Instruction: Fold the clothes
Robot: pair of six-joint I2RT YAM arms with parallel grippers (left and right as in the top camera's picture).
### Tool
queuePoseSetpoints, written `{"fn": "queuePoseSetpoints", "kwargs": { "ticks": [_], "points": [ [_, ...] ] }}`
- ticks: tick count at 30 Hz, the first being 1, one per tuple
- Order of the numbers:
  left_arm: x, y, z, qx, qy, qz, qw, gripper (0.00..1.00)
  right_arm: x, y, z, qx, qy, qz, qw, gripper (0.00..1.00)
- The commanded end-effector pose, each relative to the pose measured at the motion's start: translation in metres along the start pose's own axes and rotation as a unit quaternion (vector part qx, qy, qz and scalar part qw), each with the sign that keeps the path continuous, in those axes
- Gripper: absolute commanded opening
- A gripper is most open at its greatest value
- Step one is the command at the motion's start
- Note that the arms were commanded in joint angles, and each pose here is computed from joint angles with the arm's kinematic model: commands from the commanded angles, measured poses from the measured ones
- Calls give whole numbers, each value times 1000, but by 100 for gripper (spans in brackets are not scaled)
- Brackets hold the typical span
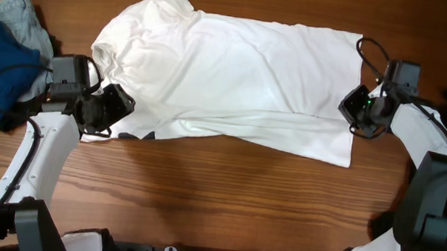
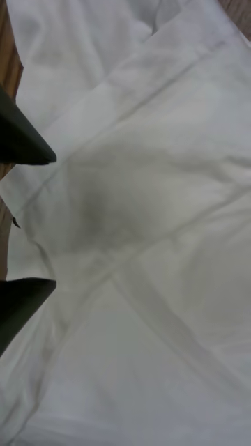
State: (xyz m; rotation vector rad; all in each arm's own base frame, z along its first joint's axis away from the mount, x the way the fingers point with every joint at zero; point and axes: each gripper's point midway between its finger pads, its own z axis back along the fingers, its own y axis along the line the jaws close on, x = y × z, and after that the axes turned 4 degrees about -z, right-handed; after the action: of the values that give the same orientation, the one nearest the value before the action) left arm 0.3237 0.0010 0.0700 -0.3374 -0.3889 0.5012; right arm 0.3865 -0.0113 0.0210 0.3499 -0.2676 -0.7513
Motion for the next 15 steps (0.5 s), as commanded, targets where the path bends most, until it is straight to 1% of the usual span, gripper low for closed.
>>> {"fn": "queuePoseSetpoints", "kwargs": {
  "ticks": [1,2,5,8,11,13,15],
  "points": [
    [-4,-3,-3,-8,8,-1,1000,51,-10,34,28,76,14,79,994,11],
    [-4,-3,-3,-10,9,-2,1000,51,-16,39,33,85,19,97,992,12],
    [-7,-15,-4,-30,15,-11,999,51,-31,36,30,63,37,121,990,24],
    [-16,-30,-9,-39,24,-40,998,54,-37,23,25,12,35,115,993,26],
    [-27,-42,-19,-33,34,-89,995,59,-40,20,23,7,39,101,994,26],
    [-34,-50,-35,-19,35,-165,985,64,-42,18,23,4,42,98,994,26],
    [-39,-54,-49,-6,34,-216,976,64,-43,17,23,3,44,100,994,26]
  ]
}}
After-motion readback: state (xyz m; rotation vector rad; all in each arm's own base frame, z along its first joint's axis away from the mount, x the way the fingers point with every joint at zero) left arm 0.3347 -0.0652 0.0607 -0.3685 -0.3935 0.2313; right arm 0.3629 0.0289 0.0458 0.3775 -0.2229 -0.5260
